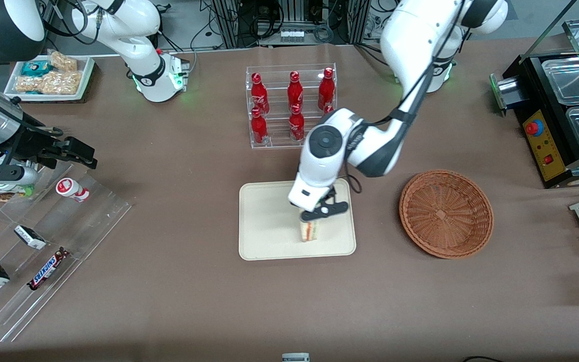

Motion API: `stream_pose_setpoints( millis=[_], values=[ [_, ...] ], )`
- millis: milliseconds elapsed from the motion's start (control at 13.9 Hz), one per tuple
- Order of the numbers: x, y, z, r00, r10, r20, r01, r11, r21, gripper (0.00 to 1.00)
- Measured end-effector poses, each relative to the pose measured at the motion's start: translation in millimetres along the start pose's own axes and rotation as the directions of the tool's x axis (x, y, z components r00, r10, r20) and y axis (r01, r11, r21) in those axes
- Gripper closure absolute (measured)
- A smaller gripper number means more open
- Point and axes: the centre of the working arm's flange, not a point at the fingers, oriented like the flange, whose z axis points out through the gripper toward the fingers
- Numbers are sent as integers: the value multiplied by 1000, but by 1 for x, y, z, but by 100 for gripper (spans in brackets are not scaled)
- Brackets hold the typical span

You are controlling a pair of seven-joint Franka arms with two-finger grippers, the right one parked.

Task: Place sandwich from basket to tray
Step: 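Carry the sandwich with the left gripper over the cream tray, then lower the sandwich onto the tray and open the left gripper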

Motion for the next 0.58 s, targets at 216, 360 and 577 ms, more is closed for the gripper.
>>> stream_pose_setpoints(
  millis=[216,360,577],
  values=[
    [-14,11,22,999,29,-36,-29,999,16,87],
    [-16,11,40,997,35,-70,-31,998,47,87],
    [-16,8,55,997,39,-73,-35,997,62,83]
  ],
)
